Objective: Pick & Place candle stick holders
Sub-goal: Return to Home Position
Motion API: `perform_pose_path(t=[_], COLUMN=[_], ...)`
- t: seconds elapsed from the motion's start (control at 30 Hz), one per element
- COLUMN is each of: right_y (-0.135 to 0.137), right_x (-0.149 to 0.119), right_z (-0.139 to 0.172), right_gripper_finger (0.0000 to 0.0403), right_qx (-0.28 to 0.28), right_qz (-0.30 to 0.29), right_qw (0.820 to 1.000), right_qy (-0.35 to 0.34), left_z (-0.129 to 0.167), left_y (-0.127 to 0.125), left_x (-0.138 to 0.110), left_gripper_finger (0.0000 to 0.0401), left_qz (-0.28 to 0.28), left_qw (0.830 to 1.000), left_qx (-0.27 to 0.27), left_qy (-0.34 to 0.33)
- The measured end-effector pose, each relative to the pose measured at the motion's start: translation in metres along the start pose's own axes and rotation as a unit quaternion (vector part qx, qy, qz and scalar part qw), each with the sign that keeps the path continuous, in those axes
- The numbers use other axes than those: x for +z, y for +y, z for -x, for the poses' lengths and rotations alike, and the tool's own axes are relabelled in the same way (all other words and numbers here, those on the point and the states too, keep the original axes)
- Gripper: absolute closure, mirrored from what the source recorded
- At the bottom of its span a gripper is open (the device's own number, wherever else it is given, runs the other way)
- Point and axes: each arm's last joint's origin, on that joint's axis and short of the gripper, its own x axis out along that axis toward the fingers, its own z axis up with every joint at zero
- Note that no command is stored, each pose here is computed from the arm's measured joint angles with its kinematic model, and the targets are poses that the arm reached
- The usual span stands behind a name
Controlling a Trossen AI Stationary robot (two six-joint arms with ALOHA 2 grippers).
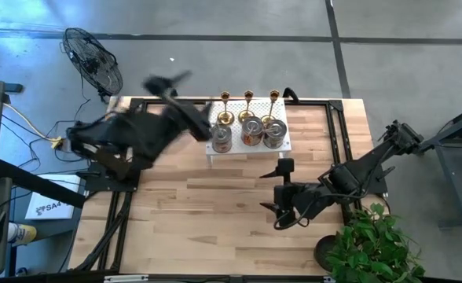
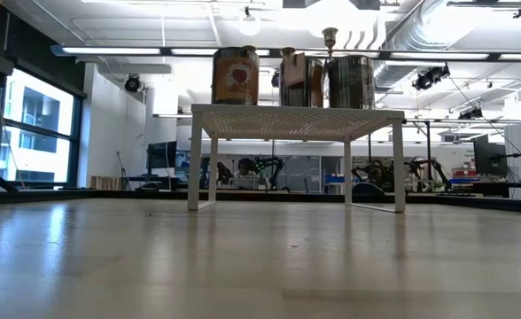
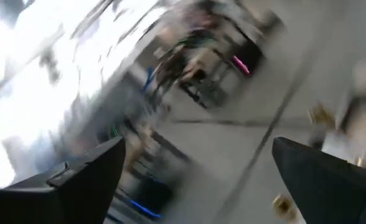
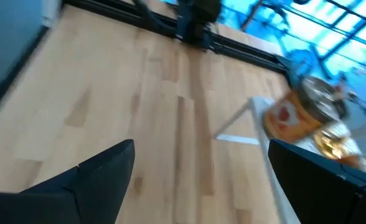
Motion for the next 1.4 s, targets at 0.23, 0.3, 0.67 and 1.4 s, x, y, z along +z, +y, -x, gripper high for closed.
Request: perform_pose_path(t=[0.23, 0.3, 0.67, 1.4], right_y=[0.002, 0.003, -0.005, -0.131], right_x=[0.006, 0.006, 0.018, 0.003], right_z=[0.000, 0.001, 0.014, 0.175], right_gripper_finger=[0.0039, 0.0039, 0.0043, 0.0384], right_qx=[0.032, 0.037, 0.053, -0.059], right_qz=[0.007, 0.005, -0.042, -0.089], right_qw=[0.999, 0.999, 0.995, 0.985], right_qy=[-0.024, -0.026, -0.079, -0.138], left_z=[0.024, 0.031, 0.053, 0.061], left_y=[0.039, 0.040, 0.003, 0.088], left_x=[-0.007, -0.010, -0.030, -0.107], left_gripper_finger=[0.0002, 0.0002, 0.0002, 0.0002], left_qz=[0.304, 0.358, 0.143, 0.203], left_qw=[0.952, 0.933, 0.815, 0.856], left_qx=[0.033, -0.032, -0.549, -0.475], left_qy=[0.006, -0.027, -0.118, -0.036])
